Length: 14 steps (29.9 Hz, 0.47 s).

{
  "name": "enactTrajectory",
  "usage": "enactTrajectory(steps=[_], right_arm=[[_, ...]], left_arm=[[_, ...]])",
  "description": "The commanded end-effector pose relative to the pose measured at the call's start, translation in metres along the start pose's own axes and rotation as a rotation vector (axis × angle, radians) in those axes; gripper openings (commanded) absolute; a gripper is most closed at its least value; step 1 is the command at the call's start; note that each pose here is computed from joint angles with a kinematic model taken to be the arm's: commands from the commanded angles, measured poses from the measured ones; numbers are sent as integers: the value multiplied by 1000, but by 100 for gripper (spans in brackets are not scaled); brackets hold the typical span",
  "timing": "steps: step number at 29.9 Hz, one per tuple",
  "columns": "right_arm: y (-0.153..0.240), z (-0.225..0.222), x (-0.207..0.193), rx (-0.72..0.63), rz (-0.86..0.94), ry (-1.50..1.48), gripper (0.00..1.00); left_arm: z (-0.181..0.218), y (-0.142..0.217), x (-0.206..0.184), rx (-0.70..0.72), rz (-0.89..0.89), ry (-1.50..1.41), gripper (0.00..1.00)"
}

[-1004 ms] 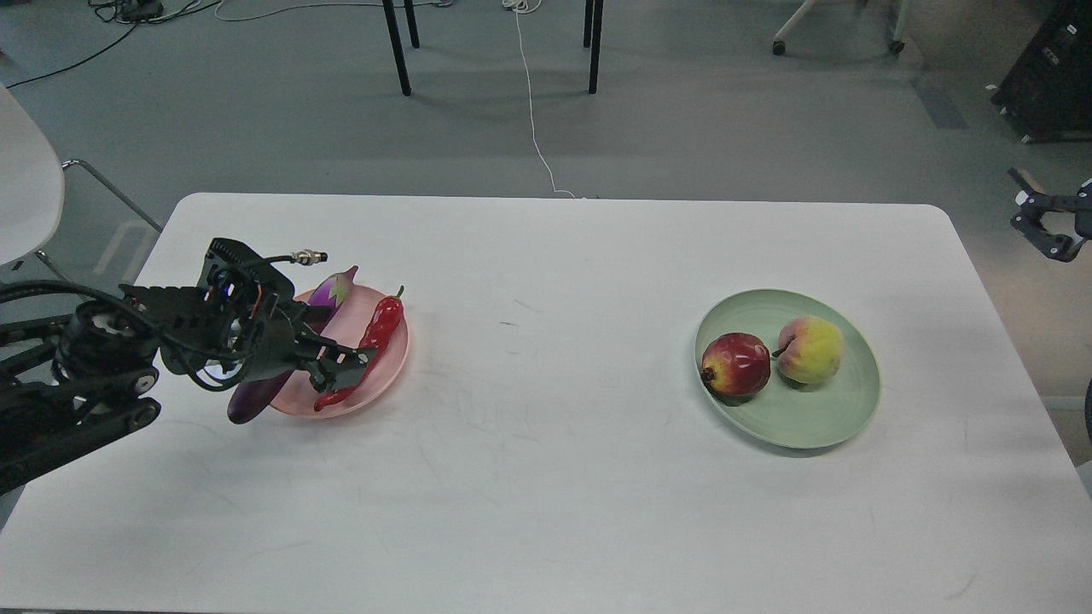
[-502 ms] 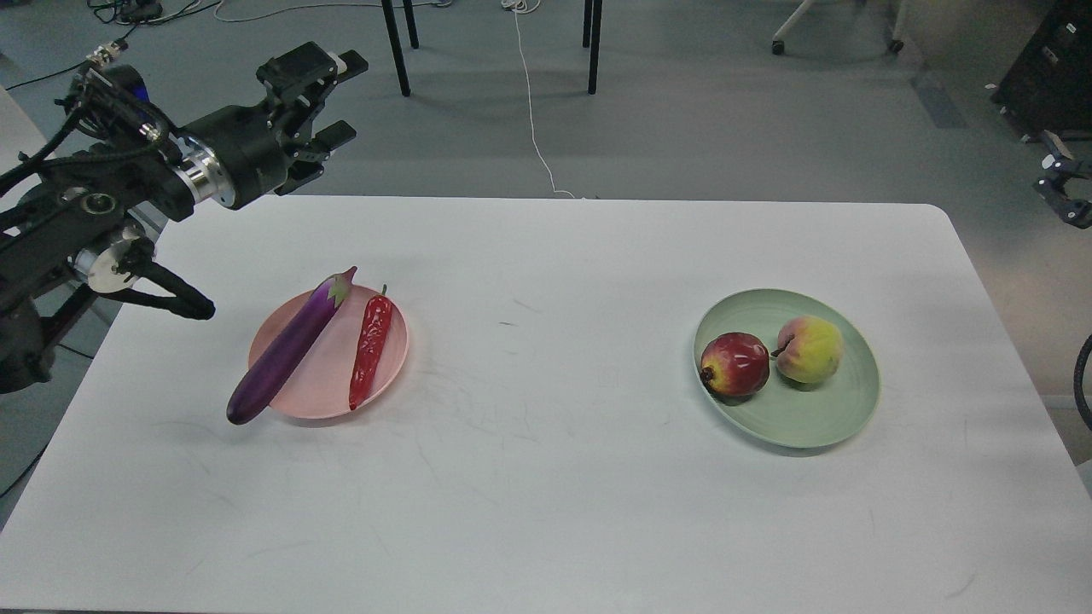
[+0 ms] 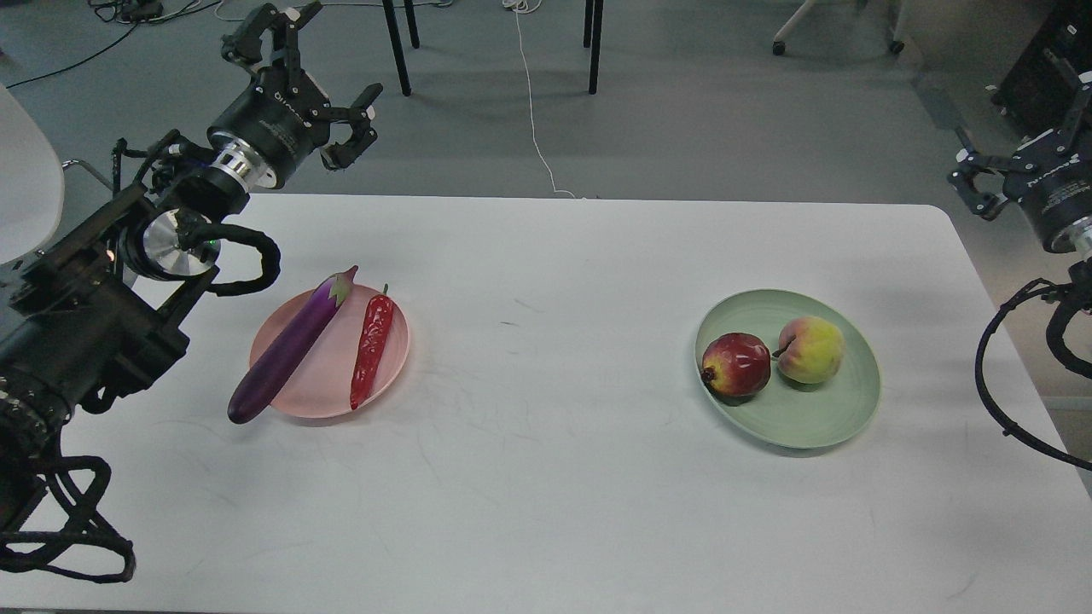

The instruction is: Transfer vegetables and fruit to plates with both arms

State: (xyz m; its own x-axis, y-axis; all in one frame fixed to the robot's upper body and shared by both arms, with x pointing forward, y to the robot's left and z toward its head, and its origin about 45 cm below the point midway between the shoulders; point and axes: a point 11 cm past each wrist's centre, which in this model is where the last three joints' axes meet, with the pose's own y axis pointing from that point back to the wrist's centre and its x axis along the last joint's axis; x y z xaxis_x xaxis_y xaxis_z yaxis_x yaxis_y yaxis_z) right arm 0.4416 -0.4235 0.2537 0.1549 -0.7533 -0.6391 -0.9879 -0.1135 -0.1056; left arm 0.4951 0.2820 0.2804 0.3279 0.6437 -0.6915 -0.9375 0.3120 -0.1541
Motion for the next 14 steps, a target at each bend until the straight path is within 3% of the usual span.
enactTrajectory(steps=[1,7,14], right_arm=[[-15,28,-21,-3,-39,-85,99],[-38,67,-37,-11,-17,-169,99],[-36,76,-31,-33,4,-160,99]], left_arm=[[-14,-4,-1,-33,-3,118,98],[-25,-3,2,-27,8,141,98],[-30,4,10,-20,25,145,98]])
